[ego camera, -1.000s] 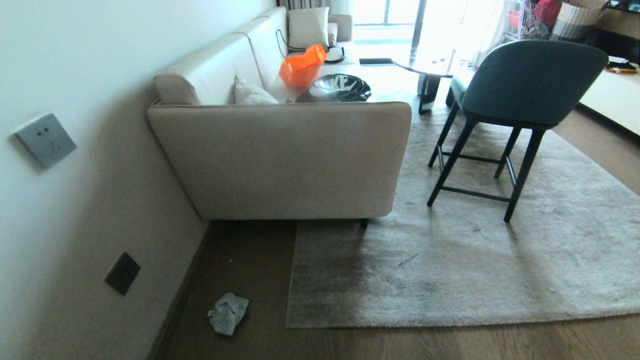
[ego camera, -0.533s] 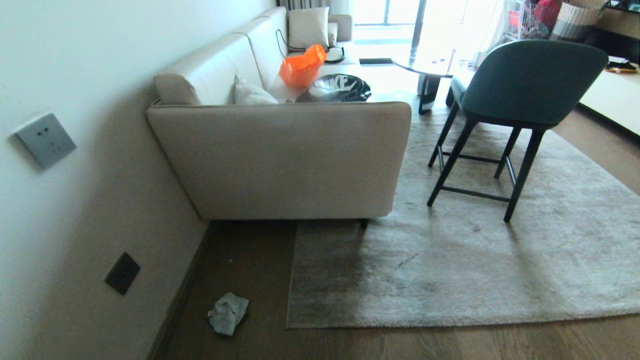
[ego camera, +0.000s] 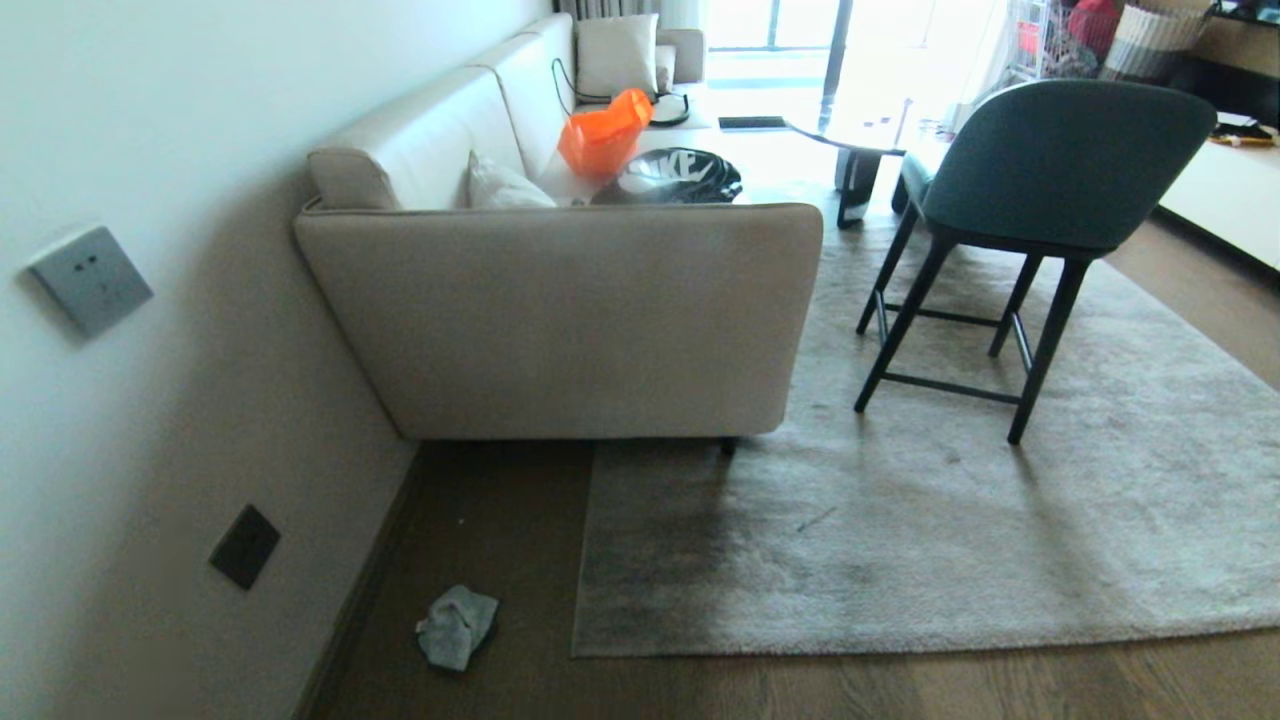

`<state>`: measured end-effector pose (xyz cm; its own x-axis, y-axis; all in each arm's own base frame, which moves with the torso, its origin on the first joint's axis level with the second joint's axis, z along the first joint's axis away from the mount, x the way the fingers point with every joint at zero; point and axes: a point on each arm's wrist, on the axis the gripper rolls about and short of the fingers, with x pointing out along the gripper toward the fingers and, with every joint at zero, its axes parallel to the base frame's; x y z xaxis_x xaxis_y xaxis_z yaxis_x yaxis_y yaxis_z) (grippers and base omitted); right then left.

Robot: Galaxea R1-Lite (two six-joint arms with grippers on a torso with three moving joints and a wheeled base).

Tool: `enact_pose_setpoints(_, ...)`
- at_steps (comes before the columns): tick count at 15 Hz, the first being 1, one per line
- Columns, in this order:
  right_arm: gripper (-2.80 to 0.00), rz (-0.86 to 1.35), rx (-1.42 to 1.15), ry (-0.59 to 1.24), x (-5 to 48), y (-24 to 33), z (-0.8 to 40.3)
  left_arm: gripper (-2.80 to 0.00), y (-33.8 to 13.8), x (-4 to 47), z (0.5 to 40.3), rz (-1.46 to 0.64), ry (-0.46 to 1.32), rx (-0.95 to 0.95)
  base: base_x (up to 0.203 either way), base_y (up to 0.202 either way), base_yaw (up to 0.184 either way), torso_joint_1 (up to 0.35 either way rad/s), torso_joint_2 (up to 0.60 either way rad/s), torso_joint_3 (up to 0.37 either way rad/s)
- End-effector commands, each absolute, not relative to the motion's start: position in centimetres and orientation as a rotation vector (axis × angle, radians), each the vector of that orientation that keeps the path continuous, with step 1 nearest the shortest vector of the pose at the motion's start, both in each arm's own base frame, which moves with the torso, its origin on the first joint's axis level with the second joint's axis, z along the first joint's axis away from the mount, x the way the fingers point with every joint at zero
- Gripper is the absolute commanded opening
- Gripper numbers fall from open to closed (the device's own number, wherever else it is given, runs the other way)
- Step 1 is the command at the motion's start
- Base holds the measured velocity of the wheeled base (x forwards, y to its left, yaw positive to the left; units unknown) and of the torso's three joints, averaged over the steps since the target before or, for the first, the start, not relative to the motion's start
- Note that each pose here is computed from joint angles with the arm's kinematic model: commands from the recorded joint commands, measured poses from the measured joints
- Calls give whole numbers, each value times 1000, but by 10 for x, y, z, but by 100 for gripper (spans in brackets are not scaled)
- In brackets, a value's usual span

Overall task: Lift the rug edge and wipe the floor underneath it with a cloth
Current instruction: Pick up the rag

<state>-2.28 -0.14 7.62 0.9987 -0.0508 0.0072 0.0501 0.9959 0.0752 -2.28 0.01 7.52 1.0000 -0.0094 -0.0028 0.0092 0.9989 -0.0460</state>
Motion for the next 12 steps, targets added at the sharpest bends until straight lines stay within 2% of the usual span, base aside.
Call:
enact_pose_setpoints(1,-280,-50,75,-10,-23,-1,76,-280,0,-23,75,-9,3,-48,0,0,0,2,6,-68)
enact_pose_setpoints(12,-280,-50,75,-10,-23,-1,76,-280,0,-23,75,-8,3,-48,0,0,0,2,2,-182)
